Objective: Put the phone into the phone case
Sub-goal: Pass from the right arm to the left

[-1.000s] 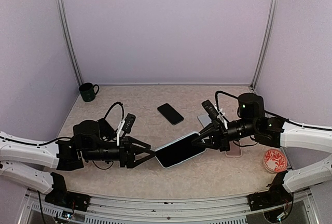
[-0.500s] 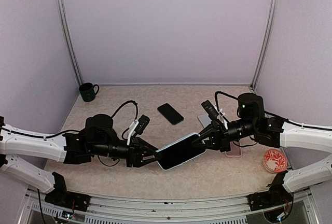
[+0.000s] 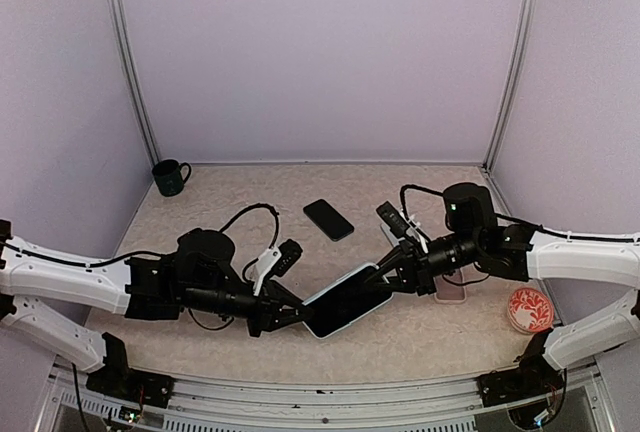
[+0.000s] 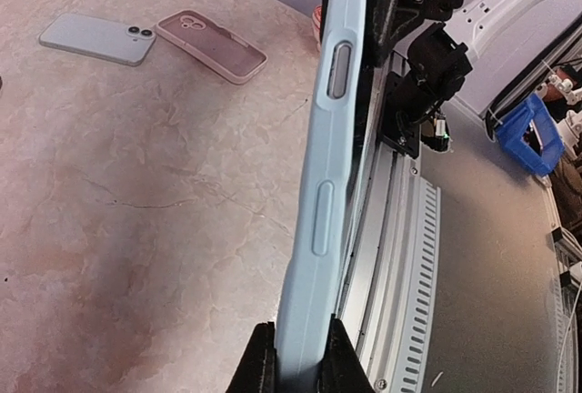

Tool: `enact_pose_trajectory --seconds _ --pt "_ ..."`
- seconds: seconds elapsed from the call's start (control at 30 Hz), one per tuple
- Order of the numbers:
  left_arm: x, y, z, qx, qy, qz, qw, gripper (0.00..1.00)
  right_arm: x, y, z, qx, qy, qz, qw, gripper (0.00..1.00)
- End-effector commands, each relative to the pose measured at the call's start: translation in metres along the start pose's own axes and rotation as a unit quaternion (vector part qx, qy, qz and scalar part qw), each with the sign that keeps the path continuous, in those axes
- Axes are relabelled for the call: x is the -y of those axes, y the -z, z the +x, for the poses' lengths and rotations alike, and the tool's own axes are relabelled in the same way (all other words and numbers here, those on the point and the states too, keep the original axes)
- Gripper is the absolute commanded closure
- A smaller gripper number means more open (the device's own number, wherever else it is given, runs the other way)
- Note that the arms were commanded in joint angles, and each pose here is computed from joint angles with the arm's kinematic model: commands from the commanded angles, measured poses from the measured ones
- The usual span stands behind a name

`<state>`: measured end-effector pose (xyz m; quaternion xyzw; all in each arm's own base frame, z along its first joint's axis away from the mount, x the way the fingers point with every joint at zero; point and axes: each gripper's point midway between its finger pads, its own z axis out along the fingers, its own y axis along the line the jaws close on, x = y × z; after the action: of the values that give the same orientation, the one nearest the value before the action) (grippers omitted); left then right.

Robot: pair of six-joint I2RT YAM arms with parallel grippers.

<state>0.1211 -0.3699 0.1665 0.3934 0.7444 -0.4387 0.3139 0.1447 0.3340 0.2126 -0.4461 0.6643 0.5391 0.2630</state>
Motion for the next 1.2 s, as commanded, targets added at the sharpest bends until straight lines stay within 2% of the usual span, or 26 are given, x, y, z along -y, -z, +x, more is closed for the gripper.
enact_pose_trajectory --seconds 0.0,0.07,0.13,0.2,0.3,0.5,0.7,0.87,1.03,1.17 --pt "-0.005 0.008 -0.044 0.078 -0.013 -0.054 0.995 0.83 0.012 -0.001 -0.023 0.030 -0.003 0.040 0.999 1.00" --pt "-0.007 0.015 -0.047 0.098 -0.007 -0.061 0.993 0.61 0.007 0.002 -0.026 0.040 0.010 0.036 0.999 1.00" --pt "-0.009 0.024 -0.050 0.121 0.001 -0.064 0.991 0.47 0.004 0.006 -0.031 0.055 0.023 0.039 0.997 1.00" --pt "-0.010 0.035 -0.052 0.145 0.013 -0.058 0.988 0.38 0.001 0.011 -0.036 0.071 0.035 0.045 0.996 1.00" --pt "-0.012 0.051 -0.054 0.179 0.039 -0.036 0.982 0.28 -0.005 0.019 -0.044 0.097 0.053 0.050 0.993 1.00" --pt "-0.014 0.069 -0.055 0.215 0.065 -0.003 0.974 0.15 -0.017 0.030 -0.058 0.145 0.072 0.043 0.986 1.00" --pt "-0.006 0.062 -0.055 0.213 0.061 0.029 0.975 0.10 -0.021 0.032 -0.064 0.179 0.065 0.027 0.981 1.00" --pt "-0.003 0.050 -0.057 0.204 0.062 0.046 0.976 0.10 -0.026 0.034 -0.063 0.207 0.045 -0.001 0.977 1.00" --pt "-0.001 0.037 -0.059 0.192 0.062 0.060 0.978 0.14 -0.030 0.037 -0.061 0.229 0.037 -0.023 0.972 1.00" --pt "0.000 0.030 -0.065 0.193 0.057 0.065 0.977 0.22 -0.030 0.033 -0.059 0.224 0.029 -0.033 0.974 1.00"
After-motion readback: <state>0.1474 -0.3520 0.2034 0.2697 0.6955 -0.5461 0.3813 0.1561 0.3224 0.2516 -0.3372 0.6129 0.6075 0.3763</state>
